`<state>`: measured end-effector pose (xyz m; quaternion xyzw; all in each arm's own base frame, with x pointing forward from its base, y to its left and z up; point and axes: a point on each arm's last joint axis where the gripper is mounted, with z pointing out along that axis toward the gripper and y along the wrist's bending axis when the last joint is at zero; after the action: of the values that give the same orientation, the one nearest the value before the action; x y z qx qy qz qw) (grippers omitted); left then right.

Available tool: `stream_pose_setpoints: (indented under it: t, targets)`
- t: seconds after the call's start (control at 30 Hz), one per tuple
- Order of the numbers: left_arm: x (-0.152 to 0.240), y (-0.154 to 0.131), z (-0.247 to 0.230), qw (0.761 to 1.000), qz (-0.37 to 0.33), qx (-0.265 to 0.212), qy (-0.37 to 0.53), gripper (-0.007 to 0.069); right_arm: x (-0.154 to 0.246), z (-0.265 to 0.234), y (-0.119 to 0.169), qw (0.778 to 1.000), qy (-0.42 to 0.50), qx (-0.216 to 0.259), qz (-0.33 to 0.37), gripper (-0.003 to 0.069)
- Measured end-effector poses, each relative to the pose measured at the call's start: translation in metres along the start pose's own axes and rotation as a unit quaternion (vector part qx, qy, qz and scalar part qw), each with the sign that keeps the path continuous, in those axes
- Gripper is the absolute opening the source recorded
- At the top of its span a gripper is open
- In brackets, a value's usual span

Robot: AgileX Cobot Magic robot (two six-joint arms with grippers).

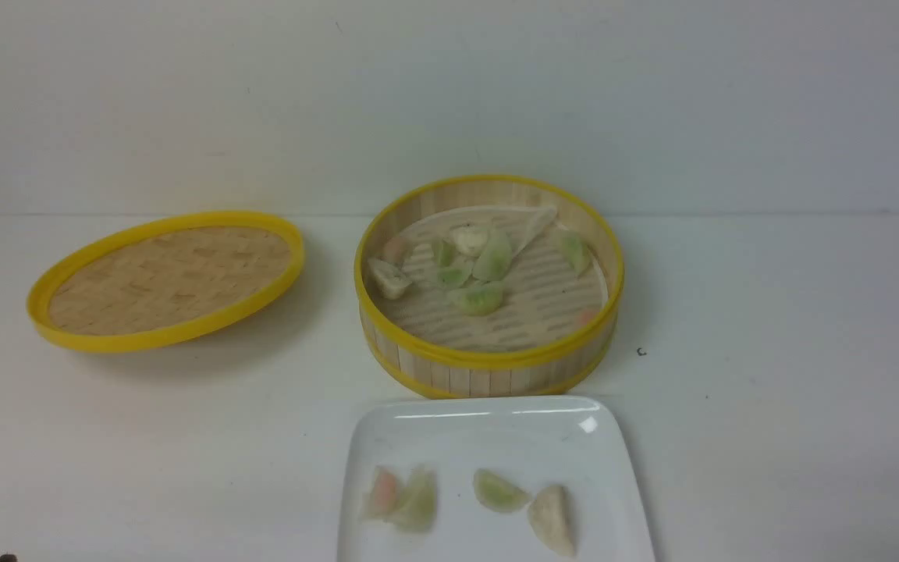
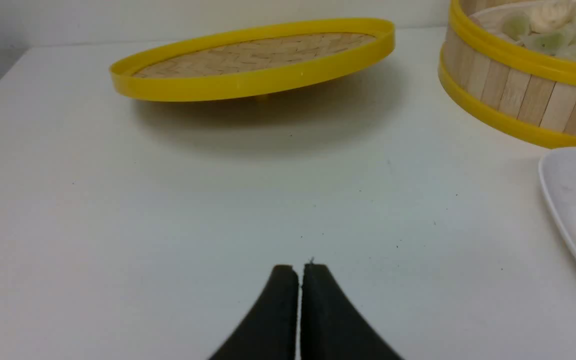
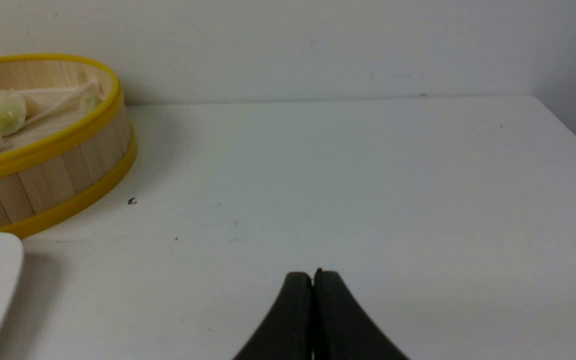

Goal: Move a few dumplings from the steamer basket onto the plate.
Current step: Use the right arm to grab a dumpling from inside the steamer

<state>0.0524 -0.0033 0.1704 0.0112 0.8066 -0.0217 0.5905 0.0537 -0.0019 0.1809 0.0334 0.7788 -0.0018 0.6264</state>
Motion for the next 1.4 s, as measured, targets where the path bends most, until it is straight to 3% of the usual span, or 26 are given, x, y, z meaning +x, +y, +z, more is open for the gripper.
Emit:
stream_pose_setpoints:
  t: [0.8, 0.9, 0.93, 1.03, 1.2, 1.27, 1.33, 1.4]
  targets:
    - [0.0, 0.0, 0.0, 1.0, 0.0, 0.0, 0.0, -0.0006, -0.003, 0.001, -0.001, 0.999, -0.031, 0.008, -0.022, -0.0013]
    - [0.0, 0.0, 0.0, 1.0, 0.0, 0.0, 0.0, -0.0006, -0.015, -0.001, 0.001, 0.992, -0.093, -0.017, 0.087, -0.0013]
    - [0.0, 0.0, 0.0, 1.0, 0.0, 0.0, 0.0, -0.0006, -0.02, -0.002, 0.001, 0.984, -0.116, -0.041, 0.131, -0.0013]
    - [0.0, 0.0, 0.0, 1.0, 0.0, 0.0, 0.0, -0.0006, -0.03, -0.005, -0.001, 0.946, -0.176, -0.047, 0.269, -0.0013]
    - [0.0, 0.0, 0.0, 1.0, 0.0, 0.0, 0.0, -0.0006, -0.042, -0.011, -0.009, 0.892, -0.248, -0.055, 0.373, -0.0013]
    - [0.0, 0.0, 0.0, 1.0, 0.0, 0.0, 0.0, -0.0006, -0.045, -0.013, -0.009, 0.884, -0.256, -0.058, 0.387, -0.0013]
    - [0.0, 0.0, 0.0, 1.0, 0.0, 0.0, 0.0, -0.0006, -0.058, -0.016, -0.004, 0.898, -0.233, -0.066, 0.367, -0.0013]
    - [0.0, 0.0, 0.0, 1.0, 0.0, 0.0, 0.001, -0.0006, -0.082, -0.021, 0.004, 0.931, -0.181, -0.076, 0.308, -0.0013]
